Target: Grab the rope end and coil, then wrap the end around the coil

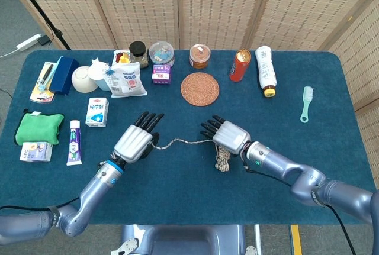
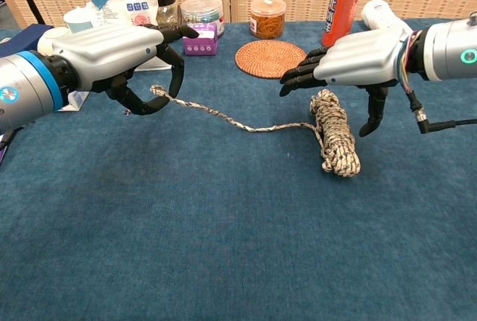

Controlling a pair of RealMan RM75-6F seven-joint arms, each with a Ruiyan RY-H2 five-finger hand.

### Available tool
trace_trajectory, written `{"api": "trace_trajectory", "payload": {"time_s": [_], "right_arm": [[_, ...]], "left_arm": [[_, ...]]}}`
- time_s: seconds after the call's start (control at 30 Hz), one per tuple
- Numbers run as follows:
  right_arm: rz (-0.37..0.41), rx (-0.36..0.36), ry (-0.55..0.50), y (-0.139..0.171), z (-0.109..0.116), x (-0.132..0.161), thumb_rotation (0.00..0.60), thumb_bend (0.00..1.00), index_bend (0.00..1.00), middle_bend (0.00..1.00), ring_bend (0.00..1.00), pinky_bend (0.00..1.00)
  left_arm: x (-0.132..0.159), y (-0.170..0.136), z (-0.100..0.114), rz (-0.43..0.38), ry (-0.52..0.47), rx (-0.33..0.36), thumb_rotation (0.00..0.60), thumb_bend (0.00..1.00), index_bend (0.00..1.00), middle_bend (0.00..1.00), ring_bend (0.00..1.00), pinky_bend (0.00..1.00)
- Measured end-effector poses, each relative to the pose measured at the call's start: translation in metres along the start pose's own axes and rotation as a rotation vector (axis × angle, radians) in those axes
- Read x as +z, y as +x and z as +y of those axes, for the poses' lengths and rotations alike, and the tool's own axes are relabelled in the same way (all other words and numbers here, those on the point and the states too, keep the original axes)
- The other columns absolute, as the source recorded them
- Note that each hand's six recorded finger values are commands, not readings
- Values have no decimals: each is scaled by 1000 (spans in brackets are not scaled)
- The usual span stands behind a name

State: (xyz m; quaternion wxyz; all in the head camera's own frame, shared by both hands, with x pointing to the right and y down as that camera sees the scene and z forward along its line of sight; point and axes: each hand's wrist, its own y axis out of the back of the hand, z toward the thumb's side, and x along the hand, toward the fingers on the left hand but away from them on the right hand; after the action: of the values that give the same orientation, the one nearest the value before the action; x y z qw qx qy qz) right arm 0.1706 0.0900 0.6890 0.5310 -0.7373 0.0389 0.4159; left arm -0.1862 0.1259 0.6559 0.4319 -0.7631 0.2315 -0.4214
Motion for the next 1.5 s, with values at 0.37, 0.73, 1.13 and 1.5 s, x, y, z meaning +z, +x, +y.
{"api": "trace_trajectory", "payload": {"time_s": [0.37,0.73,1.13,1.5], "right_arm": [[12,65,31,-11,-13,6,600,0,203,0,0,0],[-14,33,-12,-17,-16,4,600,273,419,236,160,288],[-15,17,-231,-12,-22,5,600,387,656,583,516,720],[-6,-74,-404,4,4,15,600,476,716,674,587,779]], "left_arm": [[-1,1,-1,8,-8,-1,600,432,600,0,0,0],[-4,2,0,13,-14,-1,600,432,600,0,0,0],[-4,4,4,14,-28,7,600,432,600,0,0,0],[0,9,18,5,-47,55,600,432,600,0,0,0]]}}
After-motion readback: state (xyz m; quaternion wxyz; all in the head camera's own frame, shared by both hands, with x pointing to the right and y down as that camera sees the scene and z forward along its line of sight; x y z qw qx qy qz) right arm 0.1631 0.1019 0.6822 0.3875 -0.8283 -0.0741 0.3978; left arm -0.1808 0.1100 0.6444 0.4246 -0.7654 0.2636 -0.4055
